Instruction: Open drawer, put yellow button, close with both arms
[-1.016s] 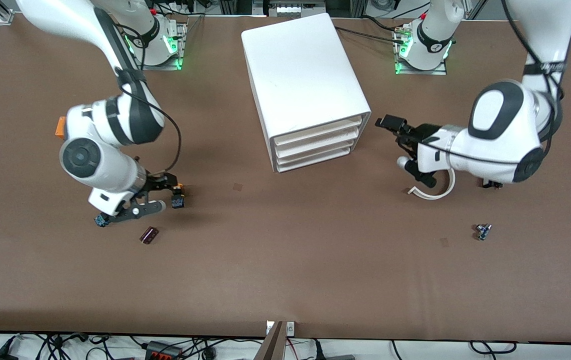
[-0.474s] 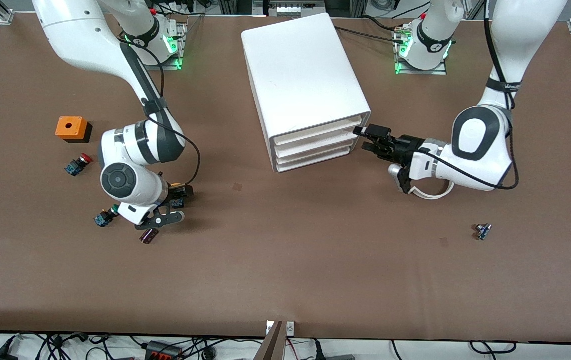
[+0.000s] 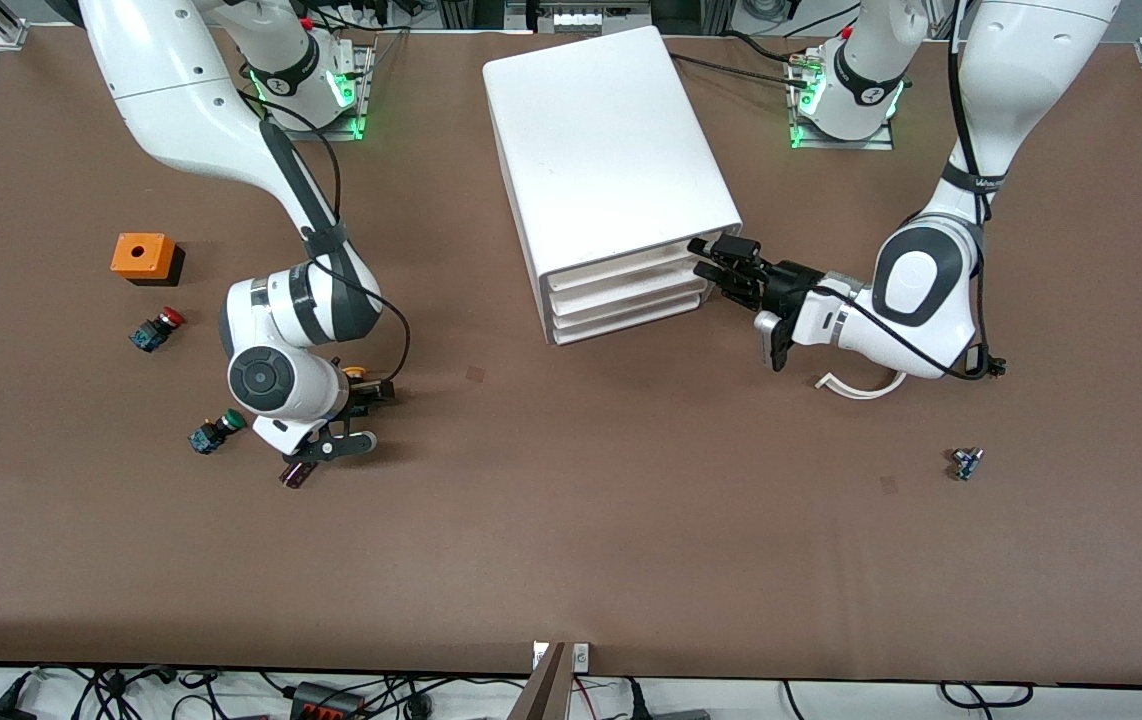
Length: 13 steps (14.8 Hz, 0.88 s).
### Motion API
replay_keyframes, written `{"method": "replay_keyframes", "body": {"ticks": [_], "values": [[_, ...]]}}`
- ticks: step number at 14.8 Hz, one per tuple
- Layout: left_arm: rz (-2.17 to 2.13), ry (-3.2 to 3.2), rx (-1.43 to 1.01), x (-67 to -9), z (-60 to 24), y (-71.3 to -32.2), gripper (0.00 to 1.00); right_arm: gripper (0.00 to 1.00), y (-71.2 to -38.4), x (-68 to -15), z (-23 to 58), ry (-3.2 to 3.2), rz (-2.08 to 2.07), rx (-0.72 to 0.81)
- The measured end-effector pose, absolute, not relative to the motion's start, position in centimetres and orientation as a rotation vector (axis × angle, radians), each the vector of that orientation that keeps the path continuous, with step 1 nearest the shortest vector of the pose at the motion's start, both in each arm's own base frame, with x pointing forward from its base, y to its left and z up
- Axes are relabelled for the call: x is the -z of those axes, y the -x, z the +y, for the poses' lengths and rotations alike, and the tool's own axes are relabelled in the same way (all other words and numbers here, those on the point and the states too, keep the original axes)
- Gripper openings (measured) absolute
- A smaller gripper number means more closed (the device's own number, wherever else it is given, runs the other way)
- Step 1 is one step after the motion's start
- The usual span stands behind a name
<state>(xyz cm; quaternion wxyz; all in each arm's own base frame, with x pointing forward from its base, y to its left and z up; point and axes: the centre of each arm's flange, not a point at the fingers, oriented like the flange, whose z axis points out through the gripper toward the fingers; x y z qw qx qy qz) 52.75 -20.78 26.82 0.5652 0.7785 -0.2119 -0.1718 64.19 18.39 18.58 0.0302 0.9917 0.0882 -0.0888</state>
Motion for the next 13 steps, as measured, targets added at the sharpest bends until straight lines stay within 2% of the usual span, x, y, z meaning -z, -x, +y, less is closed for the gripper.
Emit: {"method": "replay_keyframes", "body": {"ticks": [1, 3, 4, 7, 8, 9, 13], "values": [[-0.505, -1.827, 0.405, -26.9, -21.1, -52.6, 0.56, 1.00, -64.2, -18.4, 18.4, -3.056, 0.270, 0.277], [-0.532, -1.815, 0.392, -26.8, -21.3, -52.5, 0.37, 0.97, -64.1, -18.1, 18.4, -3.055, 0.269, 0.283], [-0.541, -1.811, 0.388, -26.6, -21.3, -52.4, 0.37, 0.91, -64.1, -17.9, 18.3, -3.054, 0.268, 0.286], [-0.562, -1.791, 0.373, -25.9, -21.4, -52.2, 0.15, 0.61, -64.1, -17.7, 18.2, -3.052, 0.264, 0.292], [-0.574, -1.784, 0.361, -26.0, -21.4, -52.3, 0.15, 0.46, -64.1, -17.7, 18.0, -3.052, 0.259, 0.293], [-0.579, -1.785, 0.354, -26.1, -21.4, -52.5, 0.15, 0.41, -64.2, -17.8, 17.7, -3.053, 0.254, 0.297], [-0.577, -1.807, 0.298, -25.7, -19.9, -56.0, 0.15, 0.41, -65.0, -19.4, 17.7, -3.057, 0.247, 0.282]]}}
